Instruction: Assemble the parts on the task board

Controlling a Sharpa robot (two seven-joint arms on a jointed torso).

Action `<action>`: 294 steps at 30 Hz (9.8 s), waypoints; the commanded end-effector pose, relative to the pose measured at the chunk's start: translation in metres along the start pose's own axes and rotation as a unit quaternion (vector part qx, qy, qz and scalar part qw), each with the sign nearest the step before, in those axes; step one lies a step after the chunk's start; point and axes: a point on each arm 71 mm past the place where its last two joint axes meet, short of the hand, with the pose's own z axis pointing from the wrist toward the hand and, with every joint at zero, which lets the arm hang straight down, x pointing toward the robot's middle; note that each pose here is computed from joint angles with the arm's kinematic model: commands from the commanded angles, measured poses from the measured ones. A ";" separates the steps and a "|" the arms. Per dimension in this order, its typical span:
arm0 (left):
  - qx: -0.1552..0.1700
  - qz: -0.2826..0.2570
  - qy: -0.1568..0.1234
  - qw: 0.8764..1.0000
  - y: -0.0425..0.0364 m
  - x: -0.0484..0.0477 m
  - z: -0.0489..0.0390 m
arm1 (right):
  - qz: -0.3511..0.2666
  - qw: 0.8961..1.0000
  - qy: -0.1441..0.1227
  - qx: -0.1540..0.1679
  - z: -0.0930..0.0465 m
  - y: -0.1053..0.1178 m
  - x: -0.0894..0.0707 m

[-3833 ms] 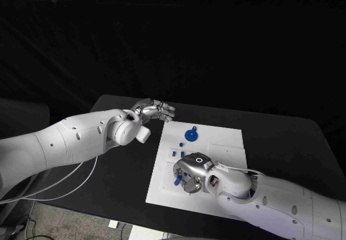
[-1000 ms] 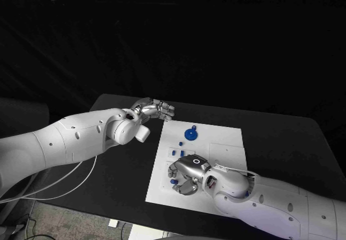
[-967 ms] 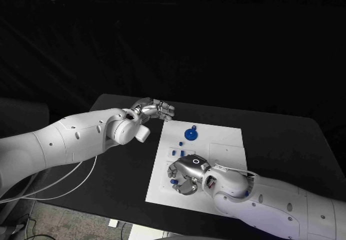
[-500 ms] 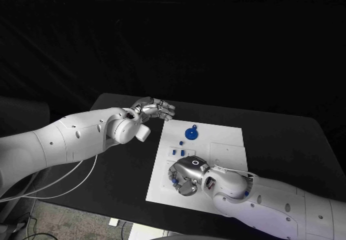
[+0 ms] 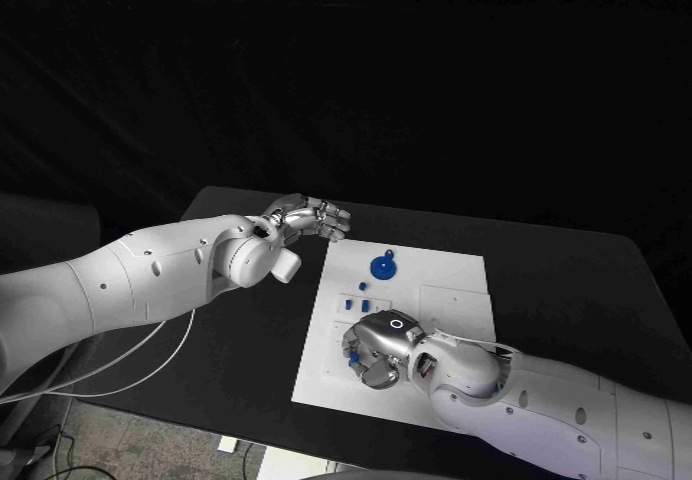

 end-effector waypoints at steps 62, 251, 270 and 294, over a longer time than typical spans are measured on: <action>-0.007 -0.004 0.001 1.000 0.0139 -0.0041 -0.0017 | 0.240 0.944 0.071 0.217 -0.109 -0.140 -0.095; 0.006 -0.007 0.043 0.999 0.0243 -0.0035 -0.0113 | 0.222 0.890 0.232 0.324 -0.064 -0.094 -0.010; 0.004 -0.004 0.047 0.999 0.0246 -0.0030 -0.0117 | 0.219 0.893 0.233 0.317 -0.060 -0.090 -0.009; 0.001 -0.004 0.046 0.999 0.0253 -0.0044 -0.0125 | 0.265 0.900 0.218 0.267 -0.076 -0.091 -0.012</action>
